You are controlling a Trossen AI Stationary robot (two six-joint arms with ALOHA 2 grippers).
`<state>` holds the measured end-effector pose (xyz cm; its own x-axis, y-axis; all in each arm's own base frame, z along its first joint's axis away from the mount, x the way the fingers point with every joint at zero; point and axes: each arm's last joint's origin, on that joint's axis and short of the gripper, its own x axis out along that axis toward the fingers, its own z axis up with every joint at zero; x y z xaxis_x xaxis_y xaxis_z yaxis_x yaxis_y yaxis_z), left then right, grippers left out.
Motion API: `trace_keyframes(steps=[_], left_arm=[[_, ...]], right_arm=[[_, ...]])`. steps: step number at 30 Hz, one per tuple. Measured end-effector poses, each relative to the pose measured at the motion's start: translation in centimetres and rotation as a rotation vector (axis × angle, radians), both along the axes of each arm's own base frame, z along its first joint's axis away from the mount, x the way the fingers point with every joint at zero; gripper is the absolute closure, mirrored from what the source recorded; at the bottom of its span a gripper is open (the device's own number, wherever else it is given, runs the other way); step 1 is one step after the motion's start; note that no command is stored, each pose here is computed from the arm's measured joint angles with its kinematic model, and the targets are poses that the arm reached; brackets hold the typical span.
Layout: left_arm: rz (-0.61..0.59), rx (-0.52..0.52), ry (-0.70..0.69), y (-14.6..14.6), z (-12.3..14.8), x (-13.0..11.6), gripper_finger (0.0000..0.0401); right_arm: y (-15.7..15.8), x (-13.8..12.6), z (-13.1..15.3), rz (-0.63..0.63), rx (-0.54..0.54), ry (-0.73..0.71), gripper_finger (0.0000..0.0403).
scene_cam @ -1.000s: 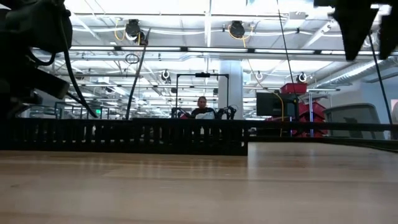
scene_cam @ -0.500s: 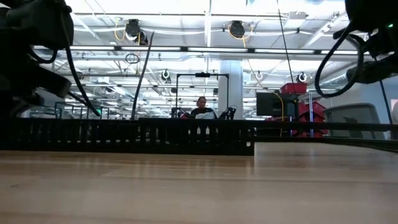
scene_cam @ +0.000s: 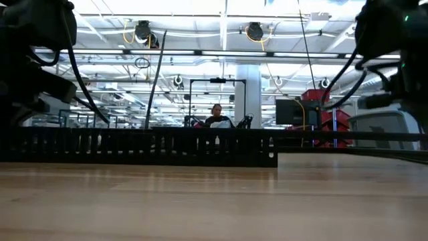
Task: Ziptie cables
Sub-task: Close the black cable duct lid
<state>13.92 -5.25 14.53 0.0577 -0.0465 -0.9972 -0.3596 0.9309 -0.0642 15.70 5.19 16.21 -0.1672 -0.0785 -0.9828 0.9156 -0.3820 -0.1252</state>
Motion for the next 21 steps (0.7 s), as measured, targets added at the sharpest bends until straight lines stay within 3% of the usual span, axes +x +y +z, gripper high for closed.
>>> trace_keyframes(steps=[11,21], left_arm=[[0.028,0.039,-0.014,0.1,0.0,0.0,0.0401],[0.082,0.031,-0.042,0.0,0.0,0.3,0.0401]], right_arm=[[-0.1,-0.2,0.5,0.074,0.03,-0.082,0.0403],[-0.2,0.0,1.0,0.126,-0.009,-0.175,0.0402]])
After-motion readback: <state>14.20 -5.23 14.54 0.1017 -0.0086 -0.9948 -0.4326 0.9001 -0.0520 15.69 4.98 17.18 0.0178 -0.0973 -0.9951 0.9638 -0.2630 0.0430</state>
